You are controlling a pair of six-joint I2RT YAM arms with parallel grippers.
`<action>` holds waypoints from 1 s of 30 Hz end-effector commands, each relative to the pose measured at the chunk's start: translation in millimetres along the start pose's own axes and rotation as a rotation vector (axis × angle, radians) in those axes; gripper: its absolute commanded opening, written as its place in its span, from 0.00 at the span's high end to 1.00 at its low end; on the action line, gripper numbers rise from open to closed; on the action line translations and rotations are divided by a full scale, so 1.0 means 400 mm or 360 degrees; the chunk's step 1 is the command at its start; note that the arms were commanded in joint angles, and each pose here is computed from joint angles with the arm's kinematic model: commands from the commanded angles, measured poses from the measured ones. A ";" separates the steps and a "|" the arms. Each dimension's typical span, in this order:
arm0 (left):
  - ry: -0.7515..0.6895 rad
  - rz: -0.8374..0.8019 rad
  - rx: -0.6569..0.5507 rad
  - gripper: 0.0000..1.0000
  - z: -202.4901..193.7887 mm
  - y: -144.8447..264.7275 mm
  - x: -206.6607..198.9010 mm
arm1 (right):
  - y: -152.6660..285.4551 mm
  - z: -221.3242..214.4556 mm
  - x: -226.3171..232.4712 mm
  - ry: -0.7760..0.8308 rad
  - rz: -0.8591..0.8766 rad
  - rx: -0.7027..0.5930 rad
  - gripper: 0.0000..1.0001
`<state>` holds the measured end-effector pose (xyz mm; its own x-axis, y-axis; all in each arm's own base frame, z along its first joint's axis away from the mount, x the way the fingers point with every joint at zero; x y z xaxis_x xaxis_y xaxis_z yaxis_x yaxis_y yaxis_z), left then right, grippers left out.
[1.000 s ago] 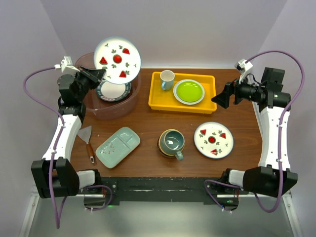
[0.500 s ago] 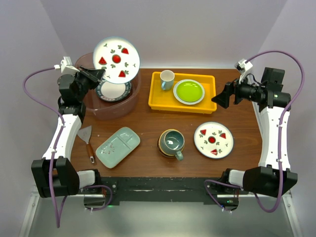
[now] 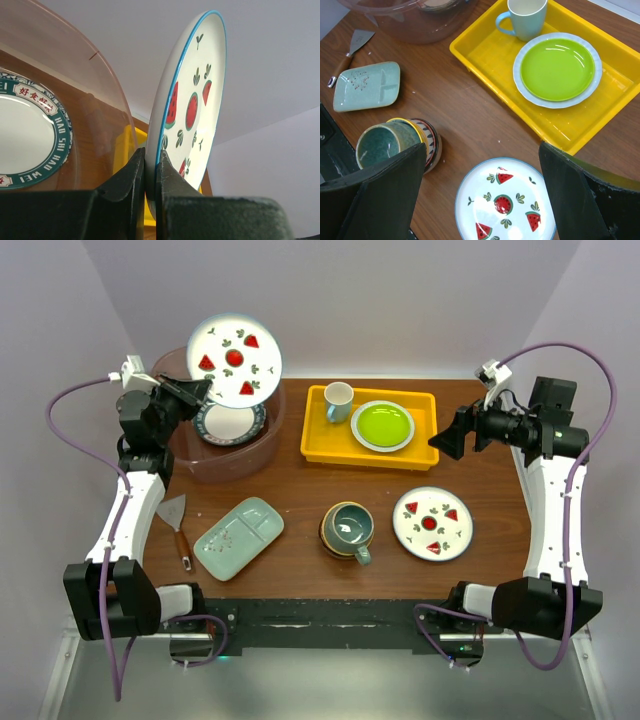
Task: Place the mixed dishes into the plastic bin
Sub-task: Place the plate in the plastic bin.
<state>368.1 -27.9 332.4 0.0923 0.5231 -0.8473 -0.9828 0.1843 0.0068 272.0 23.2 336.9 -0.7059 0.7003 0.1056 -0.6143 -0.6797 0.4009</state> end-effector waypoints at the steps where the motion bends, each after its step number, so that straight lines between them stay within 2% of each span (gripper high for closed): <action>1: 0.0001 -0.0272 -0.0238 1.00 0.088 0.009 -0.118 | -0.002 0.001 -0.013 0.0032 -0.0024 -0.0014 0.02; 9: 0.0098 -0.0127 -0.0286 1.00 0.100 -0.018 -0.092 | -0.005 0.005 -0.018 0.0033 -0.0019 -0.0022 0.02; 17: 0.0251 0.0214 -0.0348 1.00 0.117 -0.074 -0.016 | -0.003 0.000 -0.014 0.0033 -0.0019 -0.0020 0.02; 22: 0.0312 0.0496 -0.0239 1.00 0.094 -0.137 0.064 | -0.002 0.001 -0.012 0.0042 -0.0018 -0.0024 0.02; 30: 0.0312 0.0751 -0.0159 1.00 0.069 -0.208 0.136 | -0.001 0.000 -0.012 0.0045 -0.0024 -0.0026 0.02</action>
<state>442.6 6.3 254.7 -0.4801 0.3803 -0.7905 -0.8686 -0.0801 0.4890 274.7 22.0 330.6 -0.7037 0.7008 0.1170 -0.6093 -0.6799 0.4080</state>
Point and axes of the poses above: each gripper's point midway between its finger pads, its own y axis back along the fingers, its own x axis along the line the jaws close on, z = x × y, the point moved 6 cm from there along y, back along the fingers, and after that the axes turned 7 degrees about y, right-handed, at the moved point
